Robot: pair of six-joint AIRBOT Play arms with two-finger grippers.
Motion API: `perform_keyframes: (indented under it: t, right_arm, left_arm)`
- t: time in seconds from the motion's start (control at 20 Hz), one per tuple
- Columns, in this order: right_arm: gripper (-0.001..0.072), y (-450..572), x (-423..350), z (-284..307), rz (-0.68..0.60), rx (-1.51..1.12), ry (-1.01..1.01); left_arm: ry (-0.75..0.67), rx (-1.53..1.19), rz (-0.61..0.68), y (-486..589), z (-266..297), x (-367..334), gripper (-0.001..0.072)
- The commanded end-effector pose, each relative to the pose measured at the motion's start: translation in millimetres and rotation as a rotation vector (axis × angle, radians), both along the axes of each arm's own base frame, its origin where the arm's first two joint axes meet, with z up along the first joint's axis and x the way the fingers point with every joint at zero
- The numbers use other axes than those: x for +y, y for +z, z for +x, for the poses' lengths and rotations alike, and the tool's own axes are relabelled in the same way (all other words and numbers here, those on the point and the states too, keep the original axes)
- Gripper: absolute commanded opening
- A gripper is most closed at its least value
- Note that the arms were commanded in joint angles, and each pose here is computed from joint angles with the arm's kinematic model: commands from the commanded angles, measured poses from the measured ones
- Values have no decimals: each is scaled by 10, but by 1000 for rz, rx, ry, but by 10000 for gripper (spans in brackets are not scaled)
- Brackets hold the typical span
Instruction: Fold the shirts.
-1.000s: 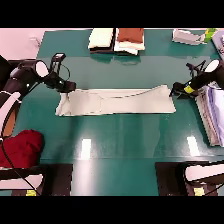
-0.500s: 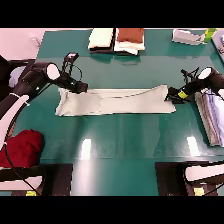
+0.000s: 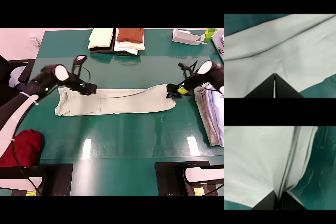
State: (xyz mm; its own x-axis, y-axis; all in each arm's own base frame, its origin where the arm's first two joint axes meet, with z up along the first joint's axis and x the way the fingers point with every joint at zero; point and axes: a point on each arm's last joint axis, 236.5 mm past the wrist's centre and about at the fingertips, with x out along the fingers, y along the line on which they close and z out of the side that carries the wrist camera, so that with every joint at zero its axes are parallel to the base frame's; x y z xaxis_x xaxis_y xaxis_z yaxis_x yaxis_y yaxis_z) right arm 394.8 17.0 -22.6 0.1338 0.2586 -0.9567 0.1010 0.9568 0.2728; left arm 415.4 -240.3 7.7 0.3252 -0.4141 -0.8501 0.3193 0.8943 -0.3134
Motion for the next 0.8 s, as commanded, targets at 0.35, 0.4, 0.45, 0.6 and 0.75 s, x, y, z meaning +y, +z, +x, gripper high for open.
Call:
perform_keyframes:
  t: [0.35, 0.4, 0.45, 0.6, 0.75]
  right_arm:
    - [16, 1941, 538, -243, -16, -321, 117]
    - [16, 2058, 643, -251, -11, -345, 141]
    - [16, 2155, 742, -249, -4, -370, 158]
    - [17, 2347, 994, -239, 17, -415, 200]
    - [17, 2417, 1210, -201, 34, -422, 236]
  left_arm:
    - [-254, 47, -34, -476, -111, -1540, 24]
    - [-275, 54, -31, -541, -159, -1614, 24]
    - [-296, 59, -35, -581, -210, -1678, 24]
    - [-314, 72, -39, -647, -281, -1748, 25]
    - [-301, 86, -41, -668, -289, -1746, 26]
